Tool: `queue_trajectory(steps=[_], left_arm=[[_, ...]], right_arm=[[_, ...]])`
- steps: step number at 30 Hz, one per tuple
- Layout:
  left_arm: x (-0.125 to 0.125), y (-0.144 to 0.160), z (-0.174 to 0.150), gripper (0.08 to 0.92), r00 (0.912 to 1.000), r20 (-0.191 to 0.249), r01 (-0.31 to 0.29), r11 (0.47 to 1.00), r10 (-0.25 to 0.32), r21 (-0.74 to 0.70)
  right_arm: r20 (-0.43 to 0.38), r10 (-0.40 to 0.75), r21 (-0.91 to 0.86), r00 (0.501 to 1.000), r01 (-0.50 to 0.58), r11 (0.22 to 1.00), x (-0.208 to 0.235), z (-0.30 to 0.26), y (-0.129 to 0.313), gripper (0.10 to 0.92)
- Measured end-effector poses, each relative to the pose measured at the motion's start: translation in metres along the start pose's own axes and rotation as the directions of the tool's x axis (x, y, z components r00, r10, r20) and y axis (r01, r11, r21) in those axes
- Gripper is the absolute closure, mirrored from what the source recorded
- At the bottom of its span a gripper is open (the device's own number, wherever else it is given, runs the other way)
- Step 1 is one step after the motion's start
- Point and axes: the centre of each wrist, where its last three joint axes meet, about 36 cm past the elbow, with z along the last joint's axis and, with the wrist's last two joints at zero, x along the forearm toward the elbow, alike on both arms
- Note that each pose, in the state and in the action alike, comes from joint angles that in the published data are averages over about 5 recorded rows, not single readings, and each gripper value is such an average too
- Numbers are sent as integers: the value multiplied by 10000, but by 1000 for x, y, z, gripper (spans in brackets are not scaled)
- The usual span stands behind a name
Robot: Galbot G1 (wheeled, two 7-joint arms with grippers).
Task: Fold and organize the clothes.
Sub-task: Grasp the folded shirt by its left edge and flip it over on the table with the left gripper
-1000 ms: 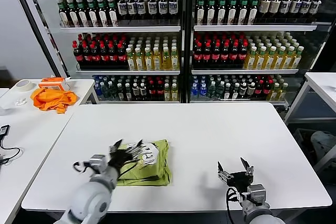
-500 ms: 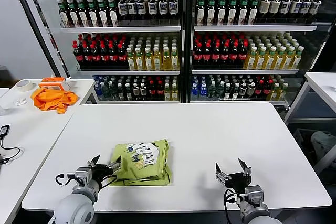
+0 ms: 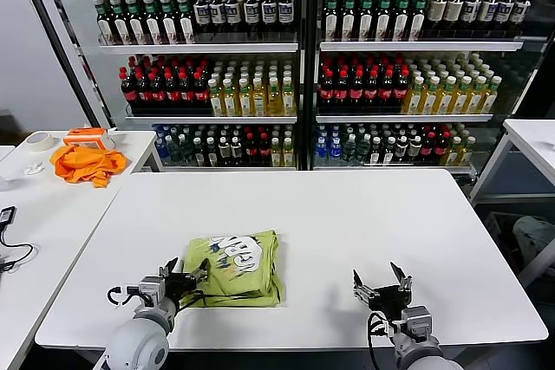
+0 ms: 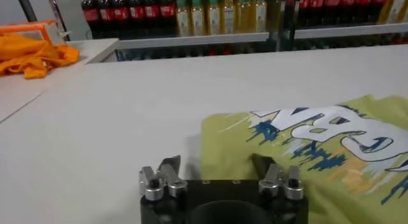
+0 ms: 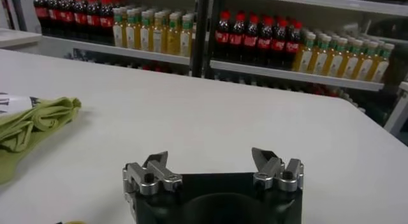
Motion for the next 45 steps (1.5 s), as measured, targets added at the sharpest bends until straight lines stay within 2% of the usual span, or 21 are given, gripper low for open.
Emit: queue_trajectory(steps=[12,18,23,27,33,36,40,45], left_arm=[[2,-8,11,718,9992,-250,-294,9994,299,198],[4,-3,4,879,9994,-56,-338,9992,337,-193],[14,21,-20,898,9991,427,29,9967,5,-808],[27,60,-43,898,9953,767,678,9899,-585,-1247],[56,139,-75,898,9814,967,1823,9637,-1661,-1951],[70,166,-93,898,9748,1084,2149,9507,-1949,-2235],[83,171,-111,898,9751,1364,2038,9493,-1750,-2393],[87,134,-108,898,9853,1534,1120,9632,-757,-2443]], right_arm=[[57,-11,62,10000,11,10000,-2,-2,-1,200],[131,48,80,9999,-49,10000,0,-5,-4,200],[169,68,68,9998,-69,10000,1,-6,-5,200],[231,15,58,9997,-17,10000,0,-7,-3,200],[298,-60,13,9995,59,10000,-2,-9,0,200],[318,-85,3,9995,85,10000,-1,-9,1,200],[334,-84,30,9994,83,10000,1,-10,0,200],[360,-8,109,9994,4,9999,6,-11,-4,200]])
